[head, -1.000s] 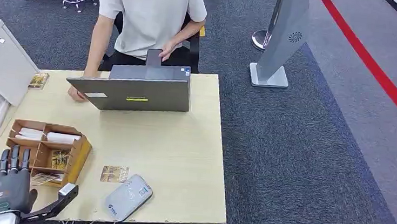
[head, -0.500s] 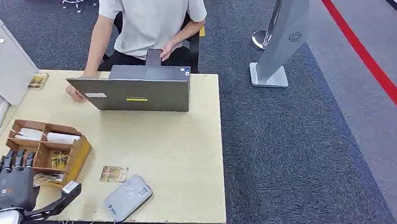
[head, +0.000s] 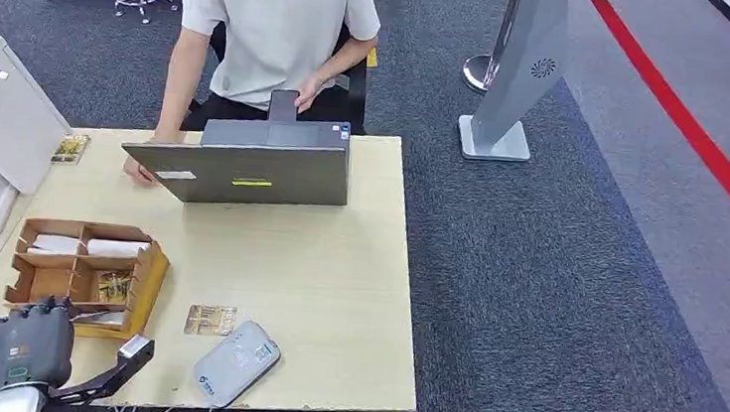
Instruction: Pass the card to the sensor for recognition and then transmit it.
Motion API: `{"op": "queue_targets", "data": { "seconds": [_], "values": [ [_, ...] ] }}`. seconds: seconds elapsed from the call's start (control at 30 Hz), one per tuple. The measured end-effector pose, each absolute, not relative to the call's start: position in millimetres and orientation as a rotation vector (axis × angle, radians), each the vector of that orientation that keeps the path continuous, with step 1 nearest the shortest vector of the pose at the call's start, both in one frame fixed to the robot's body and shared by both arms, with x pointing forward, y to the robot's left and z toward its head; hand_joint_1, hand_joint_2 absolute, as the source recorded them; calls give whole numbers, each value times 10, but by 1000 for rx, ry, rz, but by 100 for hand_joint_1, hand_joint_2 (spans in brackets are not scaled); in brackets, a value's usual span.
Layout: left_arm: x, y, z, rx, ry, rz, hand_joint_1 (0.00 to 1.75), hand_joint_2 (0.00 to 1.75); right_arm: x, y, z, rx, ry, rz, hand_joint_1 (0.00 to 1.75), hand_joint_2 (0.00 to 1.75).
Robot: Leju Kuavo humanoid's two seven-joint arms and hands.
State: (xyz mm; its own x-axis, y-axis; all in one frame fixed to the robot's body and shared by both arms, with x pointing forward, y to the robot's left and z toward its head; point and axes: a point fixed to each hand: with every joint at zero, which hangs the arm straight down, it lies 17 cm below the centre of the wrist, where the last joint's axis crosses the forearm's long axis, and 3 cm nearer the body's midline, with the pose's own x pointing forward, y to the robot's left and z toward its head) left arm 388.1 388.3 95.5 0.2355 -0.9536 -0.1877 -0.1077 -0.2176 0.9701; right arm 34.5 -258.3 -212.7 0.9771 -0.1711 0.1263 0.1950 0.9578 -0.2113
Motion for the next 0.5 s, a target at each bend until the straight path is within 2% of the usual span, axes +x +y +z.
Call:
{"op": "queue_targets", "data": {
  "seconds": [0.5],
  "values": [
    [3956, 3864, 1110, 1582, -1068, -1102, 175, 175, 368, -2608, -2116, -237, -119, -168, 0, 175]
  ]
}}
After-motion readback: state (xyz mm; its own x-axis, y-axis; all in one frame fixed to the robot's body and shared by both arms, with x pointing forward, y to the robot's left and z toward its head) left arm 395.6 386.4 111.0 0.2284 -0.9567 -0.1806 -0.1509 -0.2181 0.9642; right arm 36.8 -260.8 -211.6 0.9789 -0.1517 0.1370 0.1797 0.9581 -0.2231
